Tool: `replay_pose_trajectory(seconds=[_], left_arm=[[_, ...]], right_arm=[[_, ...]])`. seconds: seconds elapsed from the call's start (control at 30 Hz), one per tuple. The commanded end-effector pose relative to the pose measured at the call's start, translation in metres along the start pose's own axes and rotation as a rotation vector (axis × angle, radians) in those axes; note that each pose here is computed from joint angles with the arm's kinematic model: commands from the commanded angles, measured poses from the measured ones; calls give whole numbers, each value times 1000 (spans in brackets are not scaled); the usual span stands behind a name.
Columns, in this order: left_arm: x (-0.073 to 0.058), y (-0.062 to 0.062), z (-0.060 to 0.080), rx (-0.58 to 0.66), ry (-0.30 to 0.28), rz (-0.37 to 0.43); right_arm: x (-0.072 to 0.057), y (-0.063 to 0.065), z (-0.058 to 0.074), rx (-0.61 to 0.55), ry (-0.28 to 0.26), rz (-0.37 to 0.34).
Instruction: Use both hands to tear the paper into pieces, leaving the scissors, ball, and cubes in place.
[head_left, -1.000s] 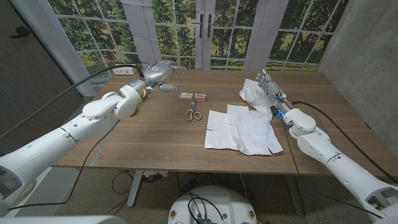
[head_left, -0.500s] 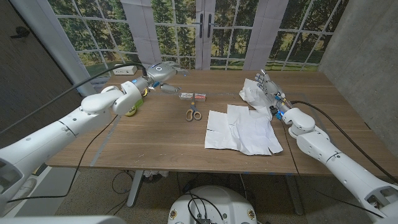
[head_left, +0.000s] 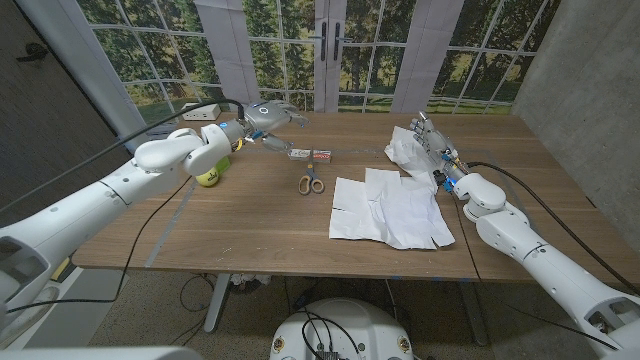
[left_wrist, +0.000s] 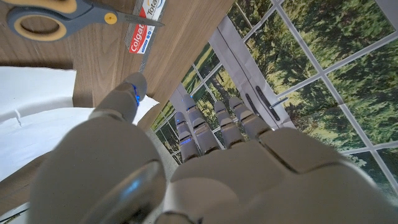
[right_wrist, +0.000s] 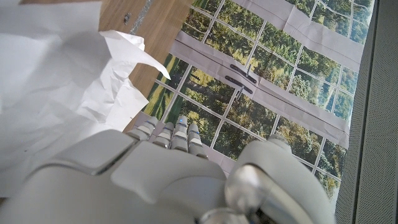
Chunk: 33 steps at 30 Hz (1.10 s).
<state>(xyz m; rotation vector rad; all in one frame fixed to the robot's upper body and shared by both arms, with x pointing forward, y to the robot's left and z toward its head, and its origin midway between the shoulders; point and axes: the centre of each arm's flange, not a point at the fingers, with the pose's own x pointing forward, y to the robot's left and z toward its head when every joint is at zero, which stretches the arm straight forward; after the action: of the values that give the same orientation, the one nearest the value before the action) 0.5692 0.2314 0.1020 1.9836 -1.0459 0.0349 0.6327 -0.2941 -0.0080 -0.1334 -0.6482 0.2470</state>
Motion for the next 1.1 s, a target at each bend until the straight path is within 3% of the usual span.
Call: replay_pose_trajectory(seconds=[0.03,0.4,0.63,1.1], left_arm=[[11,-2,6,64,-53,-32],[16,-3,7,99,-76,-37],[23,-7,0,93,-69,-52],[27,-4,11,202,-124,-28]], right_arm=[[-1,-2,0,-2,-3,-9],[-1,-2,-1,-4,0,-8],[-1,-1,-1,-12,1,-7],[-6,-2,-1,-11,-3,-19]])
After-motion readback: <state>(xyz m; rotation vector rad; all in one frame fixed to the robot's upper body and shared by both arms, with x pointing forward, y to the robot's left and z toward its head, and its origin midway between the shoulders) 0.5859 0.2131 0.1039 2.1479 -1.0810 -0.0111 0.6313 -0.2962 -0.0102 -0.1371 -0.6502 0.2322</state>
